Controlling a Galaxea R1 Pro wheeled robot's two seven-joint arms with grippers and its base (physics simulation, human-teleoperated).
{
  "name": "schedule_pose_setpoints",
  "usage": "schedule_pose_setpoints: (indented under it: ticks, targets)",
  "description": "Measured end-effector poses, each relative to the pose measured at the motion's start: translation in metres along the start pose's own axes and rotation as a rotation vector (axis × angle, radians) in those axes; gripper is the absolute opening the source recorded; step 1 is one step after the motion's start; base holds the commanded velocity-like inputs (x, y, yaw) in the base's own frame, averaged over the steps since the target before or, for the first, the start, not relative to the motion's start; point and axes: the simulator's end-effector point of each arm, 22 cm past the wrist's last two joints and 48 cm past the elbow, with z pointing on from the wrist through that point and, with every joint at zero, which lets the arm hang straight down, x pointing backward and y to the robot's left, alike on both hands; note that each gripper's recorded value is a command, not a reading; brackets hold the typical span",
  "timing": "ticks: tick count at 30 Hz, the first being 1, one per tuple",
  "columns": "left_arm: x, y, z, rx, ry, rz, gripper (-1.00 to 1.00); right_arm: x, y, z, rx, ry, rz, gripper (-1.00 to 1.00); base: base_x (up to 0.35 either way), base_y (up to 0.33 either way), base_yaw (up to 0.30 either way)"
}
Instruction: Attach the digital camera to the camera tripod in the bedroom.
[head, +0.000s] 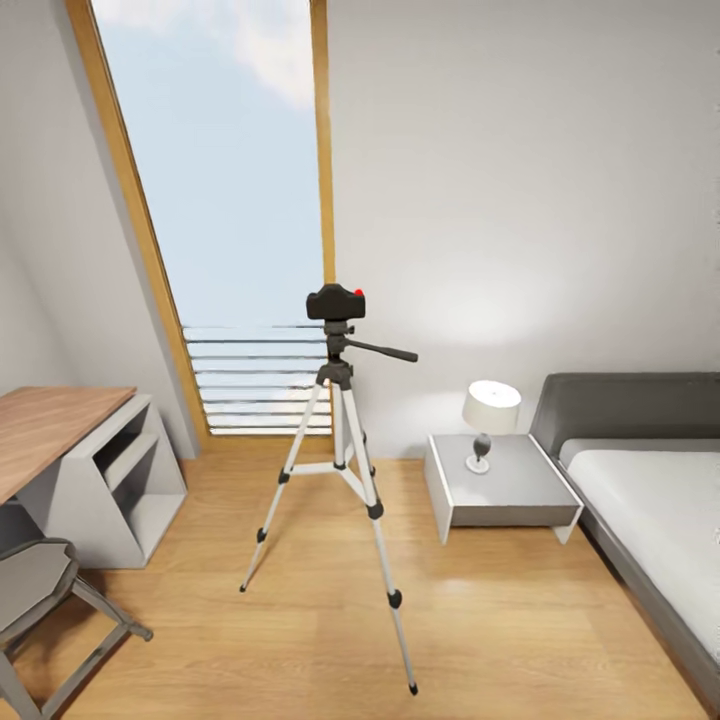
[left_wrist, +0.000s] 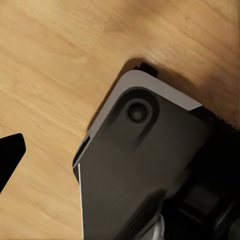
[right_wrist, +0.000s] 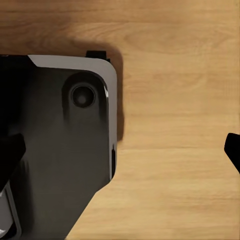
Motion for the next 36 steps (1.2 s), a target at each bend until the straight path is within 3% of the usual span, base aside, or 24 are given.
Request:
schedule_pose_setpoints:
  ticks: [13, 36]
  targets:
    - [-0.007, -0.001, -0.002, 0.007, -0.028, 0.02, 1.0, 0.015, 0.002, -0.001, -0.003, 0.003, -0.002, 1.0, 0.0, 0.0, -0.082]
    - [-0.024, -0.004, -0.007, 0.019, -0.072, 0.021, 1.0, 0.003, 0.001, -0.004, -0.001, -0.043, -0.003, 1.0, 0.0, 0.0, -0.081]
